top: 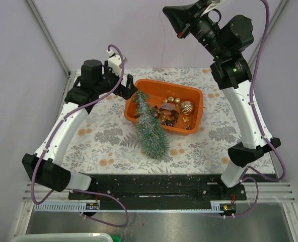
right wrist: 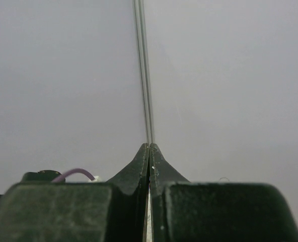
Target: Decorate the small christmas tree
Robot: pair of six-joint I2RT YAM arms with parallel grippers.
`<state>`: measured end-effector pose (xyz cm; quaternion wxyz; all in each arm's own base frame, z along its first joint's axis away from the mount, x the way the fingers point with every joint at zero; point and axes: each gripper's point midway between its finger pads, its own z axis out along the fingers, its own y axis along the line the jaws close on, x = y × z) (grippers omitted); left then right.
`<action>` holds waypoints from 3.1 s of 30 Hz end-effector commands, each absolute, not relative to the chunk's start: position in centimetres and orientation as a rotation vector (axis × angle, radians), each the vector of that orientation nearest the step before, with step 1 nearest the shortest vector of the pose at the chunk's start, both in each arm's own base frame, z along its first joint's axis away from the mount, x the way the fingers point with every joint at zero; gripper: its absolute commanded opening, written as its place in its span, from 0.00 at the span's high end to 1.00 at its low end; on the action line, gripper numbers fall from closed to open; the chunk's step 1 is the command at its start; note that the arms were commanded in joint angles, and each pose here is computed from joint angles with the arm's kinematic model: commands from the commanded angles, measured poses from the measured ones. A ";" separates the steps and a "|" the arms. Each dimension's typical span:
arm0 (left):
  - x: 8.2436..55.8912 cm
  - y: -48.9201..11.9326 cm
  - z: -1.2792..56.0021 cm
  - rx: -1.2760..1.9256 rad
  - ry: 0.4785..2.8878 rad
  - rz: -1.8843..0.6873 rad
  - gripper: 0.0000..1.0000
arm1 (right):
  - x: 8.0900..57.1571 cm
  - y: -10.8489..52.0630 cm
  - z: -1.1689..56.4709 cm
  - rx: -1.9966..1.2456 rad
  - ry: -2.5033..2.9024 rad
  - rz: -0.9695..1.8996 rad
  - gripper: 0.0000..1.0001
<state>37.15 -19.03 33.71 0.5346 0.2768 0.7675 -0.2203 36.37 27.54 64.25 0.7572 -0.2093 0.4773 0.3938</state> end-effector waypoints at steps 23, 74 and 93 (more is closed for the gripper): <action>36.0 -27.6 35.0 0.919 1.624 -0.895 0.01 | 35.1 29.4 65.9 -0.491 0.970 0.984 1.00; 38.4 -30.2 39.9 0.826 1.558 -1.007 0.35 | 33.9 28.0 62.8 -0.549 1.013 0.865 1.00; 38.0 -22.0 51.4 0.713 1.377 -0.636 0.91 | 35.3 21.6 62.7 -0.453 1.043 0.420 1.00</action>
